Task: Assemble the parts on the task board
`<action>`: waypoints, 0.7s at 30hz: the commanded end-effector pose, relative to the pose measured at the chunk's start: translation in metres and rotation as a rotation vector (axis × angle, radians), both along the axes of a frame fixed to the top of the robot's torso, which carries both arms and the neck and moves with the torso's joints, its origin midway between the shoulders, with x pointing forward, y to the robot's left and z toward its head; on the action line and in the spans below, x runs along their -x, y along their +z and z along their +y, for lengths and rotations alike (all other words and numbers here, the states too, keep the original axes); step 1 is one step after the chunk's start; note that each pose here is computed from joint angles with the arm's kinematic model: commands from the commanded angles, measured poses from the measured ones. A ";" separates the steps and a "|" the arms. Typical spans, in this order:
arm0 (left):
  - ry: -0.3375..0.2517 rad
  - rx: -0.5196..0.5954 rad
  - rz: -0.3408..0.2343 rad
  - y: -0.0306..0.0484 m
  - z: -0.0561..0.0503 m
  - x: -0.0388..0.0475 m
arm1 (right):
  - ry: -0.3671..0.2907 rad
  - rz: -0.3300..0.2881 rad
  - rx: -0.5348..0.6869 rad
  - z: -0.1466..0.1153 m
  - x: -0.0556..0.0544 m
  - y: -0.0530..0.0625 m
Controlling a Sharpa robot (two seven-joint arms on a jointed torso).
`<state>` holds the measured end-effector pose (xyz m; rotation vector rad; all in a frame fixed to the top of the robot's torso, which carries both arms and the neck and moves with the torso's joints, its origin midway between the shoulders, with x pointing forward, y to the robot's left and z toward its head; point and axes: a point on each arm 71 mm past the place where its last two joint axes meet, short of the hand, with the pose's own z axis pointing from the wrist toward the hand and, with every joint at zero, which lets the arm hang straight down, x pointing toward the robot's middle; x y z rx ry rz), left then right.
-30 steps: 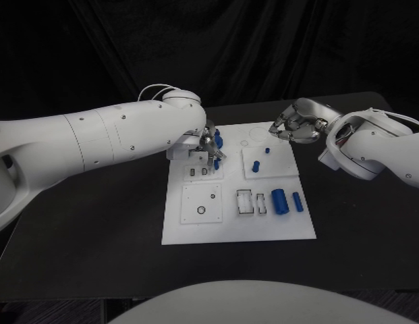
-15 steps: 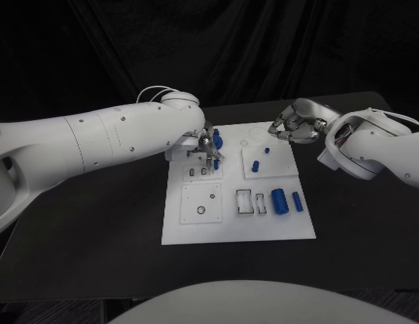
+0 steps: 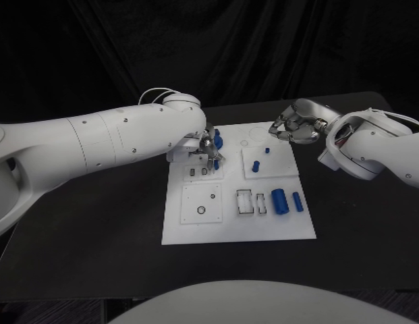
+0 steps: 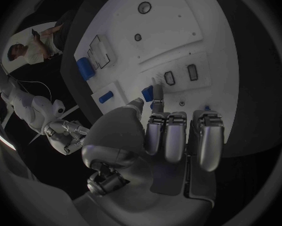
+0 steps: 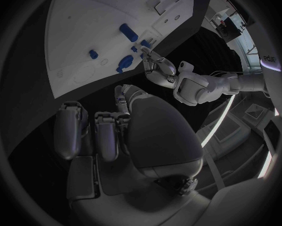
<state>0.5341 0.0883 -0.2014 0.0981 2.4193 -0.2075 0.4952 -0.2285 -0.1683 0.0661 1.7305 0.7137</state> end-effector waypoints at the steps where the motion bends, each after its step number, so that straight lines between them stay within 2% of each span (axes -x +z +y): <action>1: -0.026 0.013 0.016 -0.0024 -0.004 0.0022 | -0.014 0.016 0.009 -0.001 0.000 -0.002; 21: -0.033 0.004 0.027 -0.0046 -0.007 0.0019 | -0.015 0.026 0.015 -0.001 0.000 -0.003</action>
